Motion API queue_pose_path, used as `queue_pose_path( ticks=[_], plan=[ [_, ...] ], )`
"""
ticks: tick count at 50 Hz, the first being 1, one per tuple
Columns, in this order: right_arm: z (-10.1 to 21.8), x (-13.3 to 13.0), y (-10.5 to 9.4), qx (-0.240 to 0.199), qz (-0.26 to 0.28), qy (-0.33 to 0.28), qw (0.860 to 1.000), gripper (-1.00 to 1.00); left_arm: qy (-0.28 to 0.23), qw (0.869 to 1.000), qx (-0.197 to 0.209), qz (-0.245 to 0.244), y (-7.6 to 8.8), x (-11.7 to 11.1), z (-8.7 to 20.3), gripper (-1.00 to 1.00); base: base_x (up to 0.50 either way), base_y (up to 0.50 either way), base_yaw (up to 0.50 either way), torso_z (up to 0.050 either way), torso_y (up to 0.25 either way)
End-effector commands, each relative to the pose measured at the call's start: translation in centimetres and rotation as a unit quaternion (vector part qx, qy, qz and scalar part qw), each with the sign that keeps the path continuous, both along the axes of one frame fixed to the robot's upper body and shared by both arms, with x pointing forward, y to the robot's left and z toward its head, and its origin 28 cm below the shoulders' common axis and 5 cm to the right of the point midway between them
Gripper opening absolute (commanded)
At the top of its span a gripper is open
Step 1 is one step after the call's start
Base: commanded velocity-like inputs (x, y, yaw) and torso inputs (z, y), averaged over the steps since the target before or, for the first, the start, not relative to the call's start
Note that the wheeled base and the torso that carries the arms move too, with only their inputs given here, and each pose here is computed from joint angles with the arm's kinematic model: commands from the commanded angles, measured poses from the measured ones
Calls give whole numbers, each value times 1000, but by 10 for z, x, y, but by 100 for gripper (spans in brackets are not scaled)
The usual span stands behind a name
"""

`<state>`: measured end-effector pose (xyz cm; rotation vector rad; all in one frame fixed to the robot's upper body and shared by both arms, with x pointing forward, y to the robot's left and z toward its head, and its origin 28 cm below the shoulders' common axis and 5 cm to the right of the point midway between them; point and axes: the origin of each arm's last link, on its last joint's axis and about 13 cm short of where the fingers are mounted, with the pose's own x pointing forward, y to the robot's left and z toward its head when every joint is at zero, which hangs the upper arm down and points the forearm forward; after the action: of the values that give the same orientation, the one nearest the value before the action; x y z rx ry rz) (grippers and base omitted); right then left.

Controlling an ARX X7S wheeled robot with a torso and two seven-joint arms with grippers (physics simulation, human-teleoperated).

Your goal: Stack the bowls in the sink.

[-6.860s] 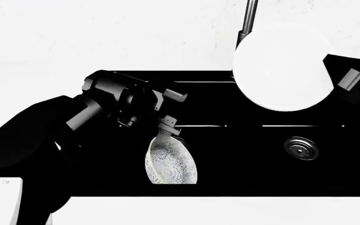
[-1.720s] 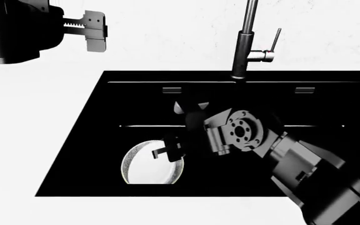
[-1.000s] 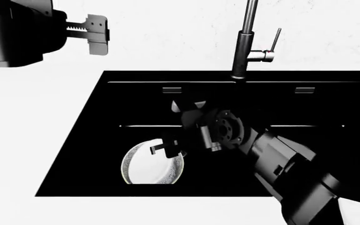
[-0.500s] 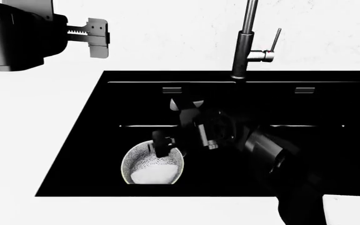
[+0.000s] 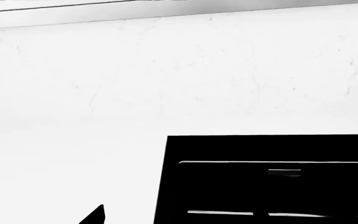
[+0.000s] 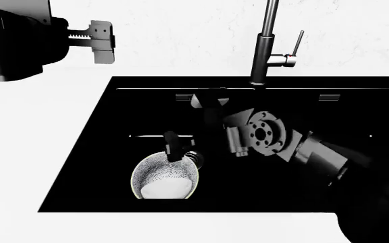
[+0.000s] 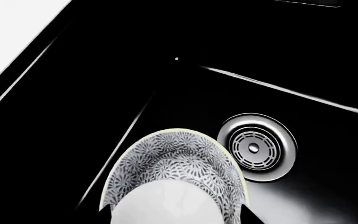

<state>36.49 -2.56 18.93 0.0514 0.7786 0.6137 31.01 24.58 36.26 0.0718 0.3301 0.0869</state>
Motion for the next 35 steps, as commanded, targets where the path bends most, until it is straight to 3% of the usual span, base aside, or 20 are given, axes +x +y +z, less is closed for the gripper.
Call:
queue_pose_path(
  ticks=[1,11,26,35],
  plan=[
    [51,-35,-26,1,-8,-77,997,100,2,1000,-28,9,4,-11,-1,100,0,0,0,0,0],
    [109,-89,-63,13,-33,-161,986,100,-20,999,-32,15,1,-31,3,100,0,0,0,0,0],
    [126,-152,-98,31,-63,-224,972,100,-70,998,-5,4,-3,-84,-9,100,0,0,0,0,0],
    [125,-189,-119,45,-93,-273,957,100,-100,995,9,-24,-2,-124,-44,100,0,0,0,0,0]
  ],
)
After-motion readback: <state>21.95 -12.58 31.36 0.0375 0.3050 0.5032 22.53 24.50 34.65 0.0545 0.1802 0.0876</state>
